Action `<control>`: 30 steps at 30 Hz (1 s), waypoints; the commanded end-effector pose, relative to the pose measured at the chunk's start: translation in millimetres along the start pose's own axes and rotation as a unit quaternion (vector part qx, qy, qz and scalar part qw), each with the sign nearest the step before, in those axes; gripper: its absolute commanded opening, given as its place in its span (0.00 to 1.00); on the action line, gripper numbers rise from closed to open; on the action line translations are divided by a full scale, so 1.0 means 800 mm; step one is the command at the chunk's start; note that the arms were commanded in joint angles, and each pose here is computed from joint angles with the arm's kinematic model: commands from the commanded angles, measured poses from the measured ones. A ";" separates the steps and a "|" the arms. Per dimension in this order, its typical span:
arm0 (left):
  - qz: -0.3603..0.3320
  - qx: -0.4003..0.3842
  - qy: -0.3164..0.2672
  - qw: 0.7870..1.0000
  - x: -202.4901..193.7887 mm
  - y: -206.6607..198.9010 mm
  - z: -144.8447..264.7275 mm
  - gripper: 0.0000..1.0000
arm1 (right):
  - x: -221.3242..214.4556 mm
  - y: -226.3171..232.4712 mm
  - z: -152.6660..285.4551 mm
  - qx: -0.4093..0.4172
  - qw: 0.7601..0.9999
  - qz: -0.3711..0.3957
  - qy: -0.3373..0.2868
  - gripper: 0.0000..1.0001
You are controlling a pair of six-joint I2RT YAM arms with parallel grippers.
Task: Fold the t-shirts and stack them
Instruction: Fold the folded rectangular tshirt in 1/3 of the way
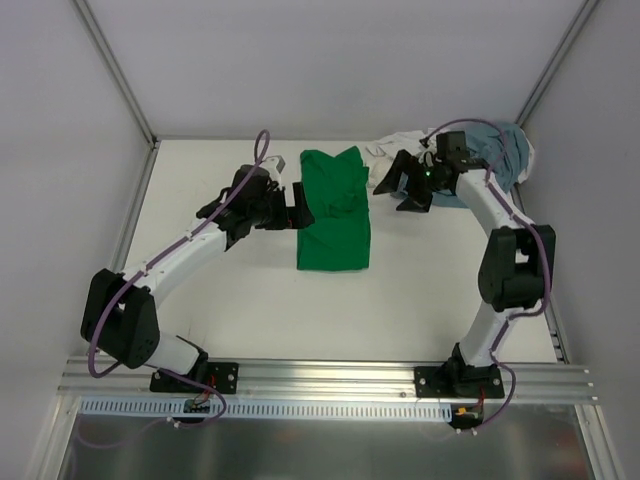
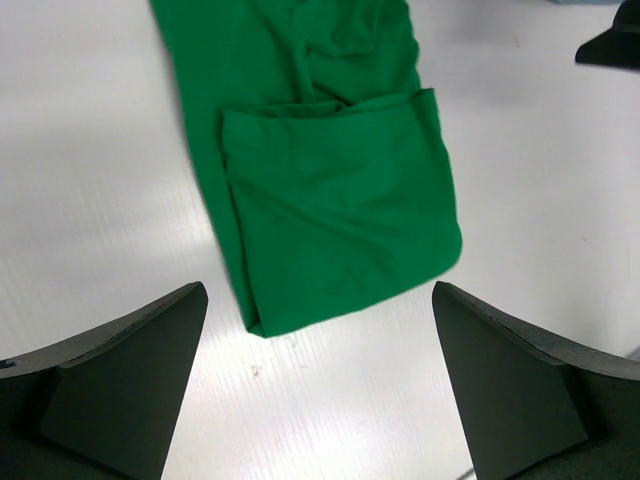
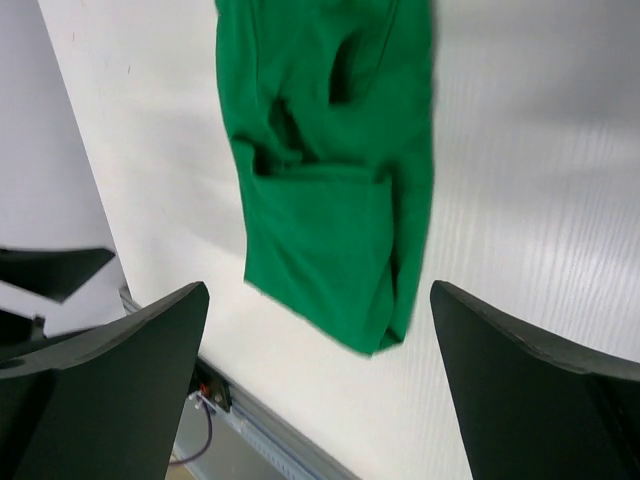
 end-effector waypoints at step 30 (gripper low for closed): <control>0.065 -0.142 0.152 0.976 -0.125 0.029 -0.039 0.95 | -0.174 -0.063 -0.009 -0.010 0.995 -0.016 0.096 0.98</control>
Point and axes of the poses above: each gripper's point midway between its finger pads, its own z axis back along the fingers, its own y axis along the line the jaws close on, x = y × z, the point moved 6 cm from there along z, back along the fingers, and after that the axes turned 4 degrees about -z, right-handed, at the moved point
